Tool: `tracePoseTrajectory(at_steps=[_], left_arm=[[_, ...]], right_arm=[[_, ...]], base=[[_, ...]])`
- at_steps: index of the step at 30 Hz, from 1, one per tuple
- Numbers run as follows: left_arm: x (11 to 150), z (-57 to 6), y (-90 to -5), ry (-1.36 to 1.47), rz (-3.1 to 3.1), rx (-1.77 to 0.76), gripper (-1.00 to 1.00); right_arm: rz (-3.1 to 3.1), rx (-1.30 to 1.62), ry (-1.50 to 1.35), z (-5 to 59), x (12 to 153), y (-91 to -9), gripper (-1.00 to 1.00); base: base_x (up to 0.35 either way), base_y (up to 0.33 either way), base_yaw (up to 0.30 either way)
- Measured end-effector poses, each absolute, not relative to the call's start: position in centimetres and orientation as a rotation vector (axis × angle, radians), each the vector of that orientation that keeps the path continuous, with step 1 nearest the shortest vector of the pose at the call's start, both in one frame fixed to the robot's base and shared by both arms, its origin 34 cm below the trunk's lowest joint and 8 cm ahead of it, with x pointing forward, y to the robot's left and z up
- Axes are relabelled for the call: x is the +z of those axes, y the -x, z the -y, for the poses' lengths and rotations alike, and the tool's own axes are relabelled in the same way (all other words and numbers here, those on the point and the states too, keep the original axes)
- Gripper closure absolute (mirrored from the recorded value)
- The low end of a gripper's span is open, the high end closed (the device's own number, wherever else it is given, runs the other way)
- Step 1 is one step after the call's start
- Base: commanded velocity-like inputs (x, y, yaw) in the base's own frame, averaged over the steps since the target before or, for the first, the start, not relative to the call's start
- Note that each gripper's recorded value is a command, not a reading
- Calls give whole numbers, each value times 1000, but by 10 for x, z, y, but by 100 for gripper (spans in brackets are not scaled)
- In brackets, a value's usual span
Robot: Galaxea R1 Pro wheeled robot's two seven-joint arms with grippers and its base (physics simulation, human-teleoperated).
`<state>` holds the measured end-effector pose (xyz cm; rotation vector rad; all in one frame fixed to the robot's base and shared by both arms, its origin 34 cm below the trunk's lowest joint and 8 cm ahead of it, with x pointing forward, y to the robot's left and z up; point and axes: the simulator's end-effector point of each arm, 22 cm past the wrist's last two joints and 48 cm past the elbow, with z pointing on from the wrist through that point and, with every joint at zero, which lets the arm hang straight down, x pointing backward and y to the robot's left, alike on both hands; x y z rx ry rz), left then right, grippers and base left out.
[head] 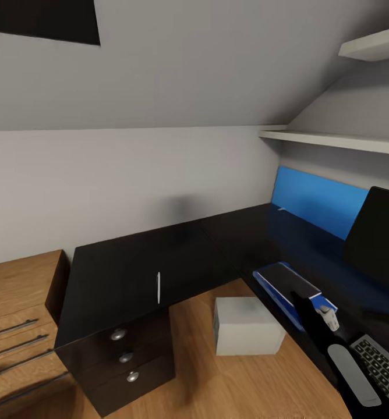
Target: In the bedroom, organize the workspace by keeping the computer under the desk, ensuring the monitor is on the desk, placing the keyboard on the desk next to the monitor, placing the mouse on the desk next to the keyboard, moving the folder from the swivel chair onto the desk next to the mouse, stacking the notebook on top of the folder with the pen on top of the notebook, and positioning the swivel chair next to the desk.
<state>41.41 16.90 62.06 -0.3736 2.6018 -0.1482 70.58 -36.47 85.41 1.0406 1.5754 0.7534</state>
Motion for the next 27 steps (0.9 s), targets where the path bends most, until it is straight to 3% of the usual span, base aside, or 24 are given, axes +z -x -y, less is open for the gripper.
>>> tracePoseTrajectory(at_steps=[11,27], left_arm=[[621,-169,-414,372,-2602,-147,-100],[621,-169,-414,374,-2601,-148,-100]], right_arm=[[-1580,750,-1046,365,852,-705,100],[-1583,755,-1039,360,851,-705,100]], base=[[0,0,-267],[81,1,-18]])
